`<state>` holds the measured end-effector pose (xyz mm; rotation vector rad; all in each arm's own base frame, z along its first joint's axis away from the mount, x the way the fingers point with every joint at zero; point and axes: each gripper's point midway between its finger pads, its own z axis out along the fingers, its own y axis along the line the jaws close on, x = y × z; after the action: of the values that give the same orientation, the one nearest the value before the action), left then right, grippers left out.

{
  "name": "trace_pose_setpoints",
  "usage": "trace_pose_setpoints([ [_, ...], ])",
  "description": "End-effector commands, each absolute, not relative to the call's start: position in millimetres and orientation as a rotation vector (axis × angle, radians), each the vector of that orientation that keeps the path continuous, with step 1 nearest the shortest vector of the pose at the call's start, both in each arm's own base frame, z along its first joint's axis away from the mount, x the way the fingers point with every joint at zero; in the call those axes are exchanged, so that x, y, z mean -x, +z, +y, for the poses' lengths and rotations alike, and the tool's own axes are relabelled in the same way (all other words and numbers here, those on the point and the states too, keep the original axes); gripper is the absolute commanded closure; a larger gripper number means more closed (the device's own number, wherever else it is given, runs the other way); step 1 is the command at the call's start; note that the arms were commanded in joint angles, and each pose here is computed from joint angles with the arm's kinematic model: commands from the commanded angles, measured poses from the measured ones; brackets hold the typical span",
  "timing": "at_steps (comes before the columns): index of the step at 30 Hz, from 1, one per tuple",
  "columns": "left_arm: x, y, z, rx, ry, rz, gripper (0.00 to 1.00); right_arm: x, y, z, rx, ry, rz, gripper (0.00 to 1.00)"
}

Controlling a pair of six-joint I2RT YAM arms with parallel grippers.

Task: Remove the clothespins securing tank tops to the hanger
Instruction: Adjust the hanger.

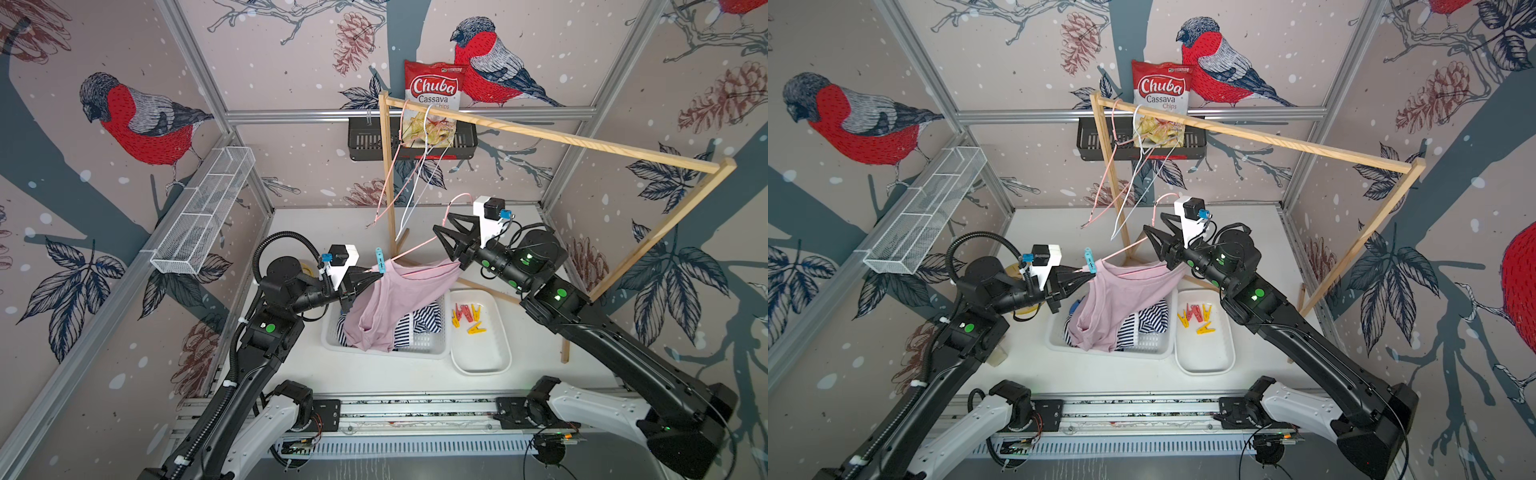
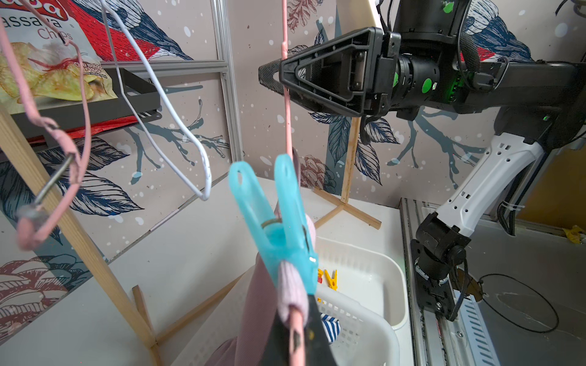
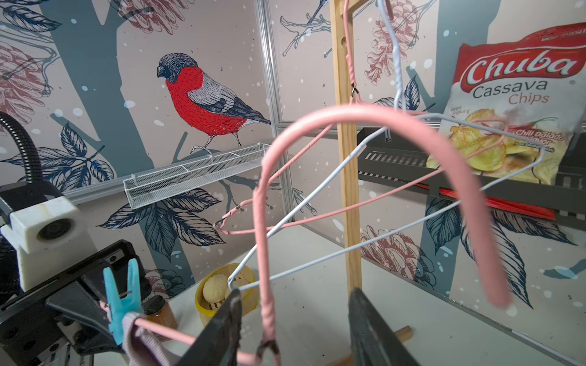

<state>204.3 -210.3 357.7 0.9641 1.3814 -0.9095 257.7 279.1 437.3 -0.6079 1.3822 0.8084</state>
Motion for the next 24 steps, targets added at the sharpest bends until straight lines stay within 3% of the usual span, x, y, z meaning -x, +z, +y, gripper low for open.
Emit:
trace_pose_setpoints([
  [1,-202.5,364.6,-209.8,-0.974,-0.889,1.337,1.0,-255.3,455.2,281.7,0.583,0.85,1.318,0.5],
  [4,-203.8,363.5,-209.6,-0.967,-0.89,1.348,1.0,-251.9,454.8,288.3,0.606,0.865,1.31,0.64],
  [9,-203.5,363.4,-210.4,-0.969,-0.9,1.355,1.0,-250.3,449.5,295.9,0.643,0.868,1.317,0.99],
  [12,-204.1,365.4,-208.1,-0.939,-0.904,1.376,1.0,-250.9,446.2,292.1,0.644,0.843,1.327,1.0],
  [16,-194.6,369.8,-209.3,-0.974,-0.93,1.371,0.74,-248.5,441.1,283.0,0.669,0.83,1.319,1.0],
  [19,-186.2,376.3,-211.6,-1.008,-0.965,1.347,0.33,-247.9,439.3,272.4,0.684,0.861,1.306,1.0],
  [20,-184.4,378.1,-212.2,-1.015,-0.974,1.34,0.24,-247.1,438.7,269.8,0.695,0.872,1.298,1.0],
  [23,-180.8,385.0,-213.8,-1.034,-0.991,1.316,0.04,-243.4,435.5,264.6,0.743,0.884,1.285,1.0],
  [24,-181.1,387.1,-214.0,-1.036,-0.991,1.312,0.02,-242.3,433.9,264.3,0.761,0.884,1.287,1.0],
])
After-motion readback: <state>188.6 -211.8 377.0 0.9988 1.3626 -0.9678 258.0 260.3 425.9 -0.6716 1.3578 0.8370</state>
